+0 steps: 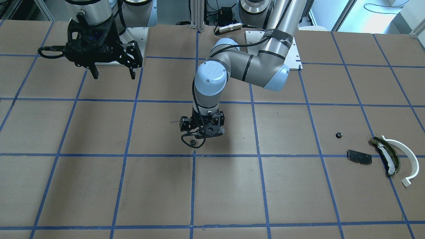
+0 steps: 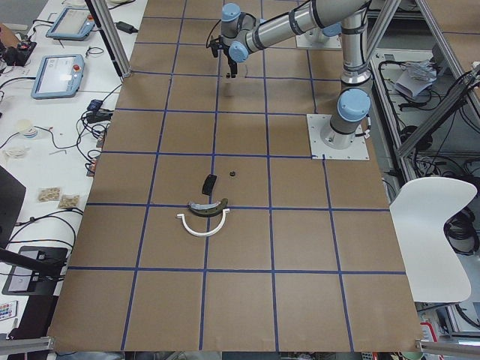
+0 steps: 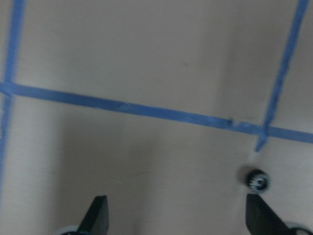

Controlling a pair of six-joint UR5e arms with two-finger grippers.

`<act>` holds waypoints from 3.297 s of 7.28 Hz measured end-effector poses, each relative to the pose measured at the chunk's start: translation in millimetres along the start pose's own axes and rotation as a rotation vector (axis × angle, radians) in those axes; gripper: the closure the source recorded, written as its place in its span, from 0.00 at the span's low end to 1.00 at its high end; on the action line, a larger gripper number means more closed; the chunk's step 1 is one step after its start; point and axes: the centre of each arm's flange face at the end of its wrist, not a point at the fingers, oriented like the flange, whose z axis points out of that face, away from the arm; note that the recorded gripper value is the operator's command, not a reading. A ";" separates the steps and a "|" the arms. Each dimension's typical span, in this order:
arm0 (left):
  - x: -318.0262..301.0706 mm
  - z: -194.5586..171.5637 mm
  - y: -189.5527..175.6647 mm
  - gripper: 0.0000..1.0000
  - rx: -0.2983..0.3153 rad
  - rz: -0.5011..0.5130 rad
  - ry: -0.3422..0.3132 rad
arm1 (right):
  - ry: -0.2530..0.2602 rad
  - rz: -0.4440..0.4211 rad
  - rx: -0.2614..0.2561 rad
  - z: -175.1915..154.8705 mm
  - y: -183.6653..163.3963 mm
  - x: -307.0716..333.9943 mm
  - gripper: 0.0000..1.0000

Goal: Place bearing gear from tray to pile

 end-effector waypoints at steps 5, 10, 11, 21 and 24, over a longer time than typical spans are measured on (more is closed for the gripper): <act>25.1 27.7 -15.0 0.06 0.039 0.008 -0.079 | -0.016 0.027 -0.026 -14.1 -1.5 15.2 0.00; 17.5 51.1 -8.4 0.11 -0.012 0.001 -0.123 | -0.013 0.026 -0.022 -14.9 -0.4 14.9 0.00; 19.1 49.2 -10.9 0.11 -0.007 0.002 -0.119 | -0.013 0.027 -0.020 -15.8 -0.6 14.8 0.00; 31.2 45.0 -24.9 1.00 -0.002 -0.023 -0.098 | -0.011 0.027 -0.015 -19.1 -0.3 15.8 0.00; 23.6 24.7 -36.1 1.00 0.028 -0.032 -0.082 | -0.013 0.026 -0.019 -17.3 0.2 15.0 0.00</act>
